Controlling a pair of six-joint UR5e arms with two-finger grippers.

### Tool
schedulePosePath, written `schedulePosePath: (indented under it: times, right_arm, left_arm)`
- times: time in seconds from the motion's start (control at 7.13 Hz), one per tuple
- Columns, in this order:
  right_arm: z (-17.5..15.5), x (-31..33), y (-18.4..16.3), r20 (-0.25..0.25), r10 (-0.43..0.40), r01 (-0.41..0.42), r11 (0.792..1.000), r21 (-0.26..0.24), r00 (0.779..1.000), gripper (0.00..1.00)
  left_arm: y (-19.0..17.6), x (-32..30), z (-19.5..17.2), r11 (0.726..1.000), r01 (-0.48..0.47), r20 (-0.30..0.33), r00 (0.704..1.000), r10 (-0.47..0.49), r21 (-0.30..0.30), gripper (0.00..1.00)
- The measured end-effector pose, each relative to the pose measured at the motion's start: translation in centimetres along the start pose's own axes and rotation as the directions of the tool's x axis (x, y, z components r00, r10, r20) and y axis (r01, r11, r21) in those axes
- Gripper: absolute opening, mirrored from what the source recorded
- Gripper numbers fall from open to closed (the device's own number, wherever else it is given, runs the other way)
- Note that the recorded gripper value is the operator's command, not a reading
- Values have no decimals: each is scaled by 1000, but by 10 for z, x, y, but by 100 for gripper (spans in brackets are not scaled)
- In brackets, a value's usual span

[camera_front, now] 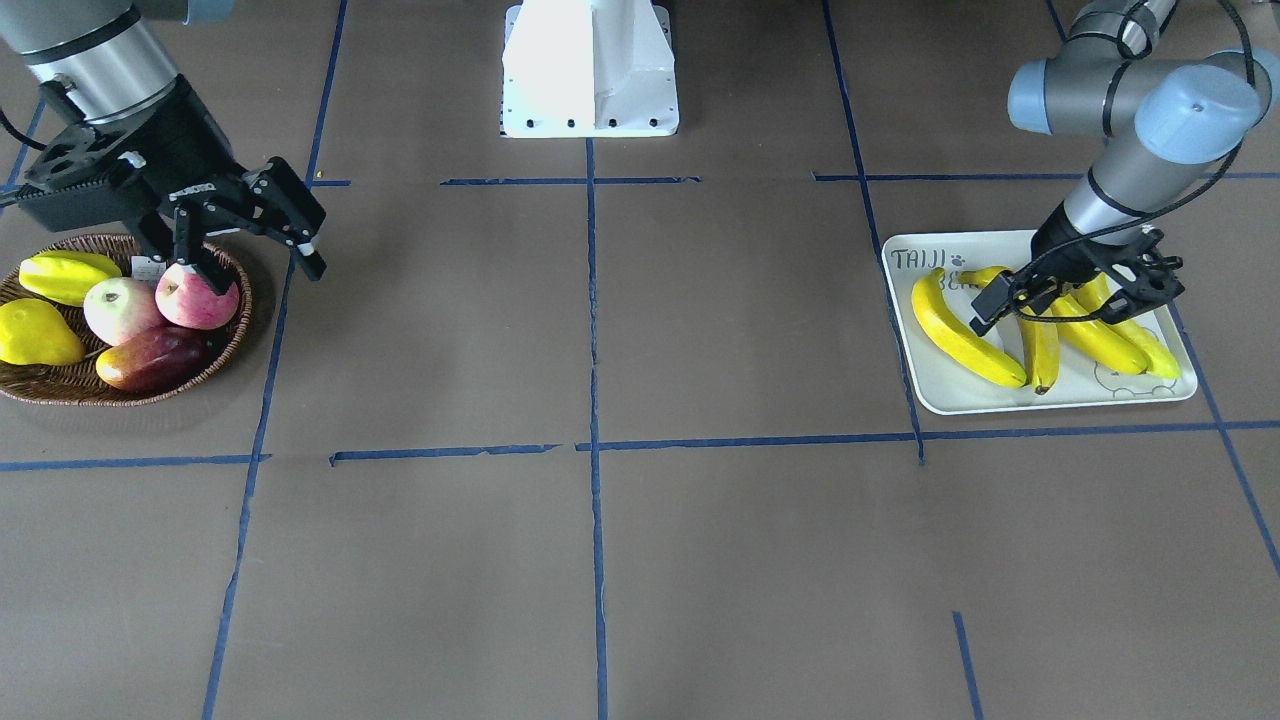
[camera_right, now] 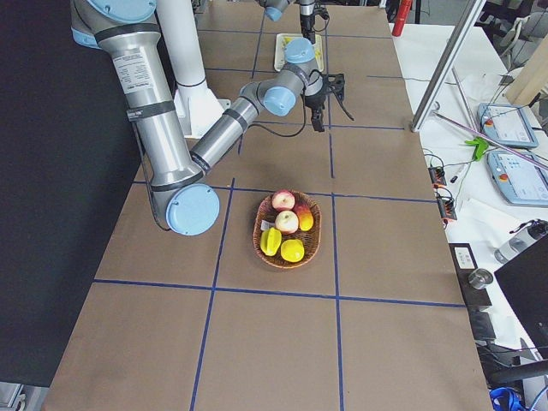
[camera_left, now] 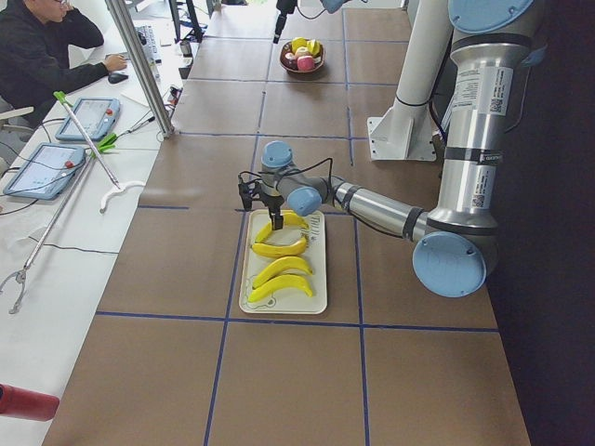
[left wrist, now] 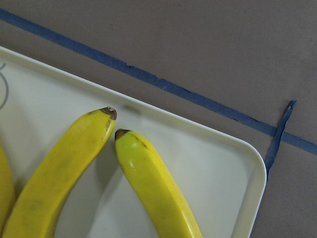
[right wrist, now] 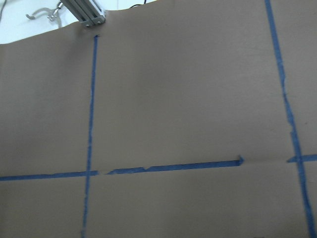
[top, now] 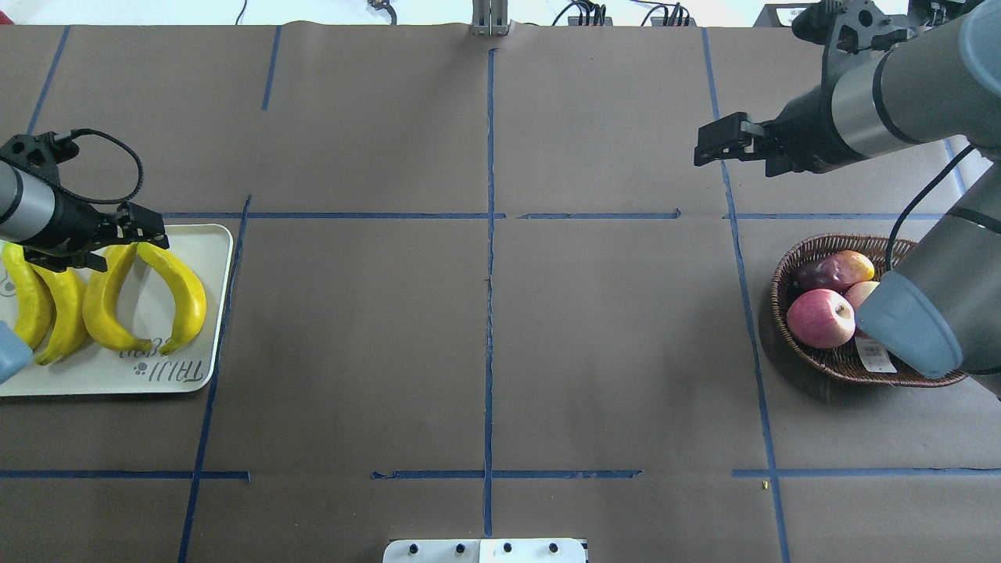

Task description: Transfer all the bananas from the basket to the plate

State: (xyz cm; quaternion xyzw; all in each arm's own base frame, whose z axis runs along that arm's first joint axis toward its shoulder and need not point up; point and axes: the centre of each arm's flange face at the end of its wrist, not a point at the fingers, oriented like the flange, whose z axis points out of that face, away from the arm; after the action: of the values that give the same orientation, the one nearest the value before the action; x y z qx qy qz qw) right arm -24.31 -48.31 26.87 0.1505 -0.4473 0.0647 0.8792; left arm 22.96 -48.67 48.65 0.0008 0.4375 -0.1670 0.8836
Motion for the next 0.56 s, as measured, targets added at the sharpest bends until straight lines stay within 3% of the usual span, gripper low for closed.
schedulePosePath:
  times: [0.14, 0.28, 0.56]
  right_arm:
    - [0, 34, -11, -54, -61, 60, 998, -24, 997, 100]
    - [-3, 77, -29, -70, -98, 93, 993, -69, 993, 100]
    - [-14, 197, -62, -53, -182, 172, 972, -159, 982, 100]
  left_arm:
    - [-23, -28, -31, 998, -69, -30, 997, 69, 4, 100]
    - [-44, -67, -57, 988, -152, -29, 988, 153, 22, 100]
    - [-81, -148, -103, 953, -303, 66, 951, 302, 13, 100]
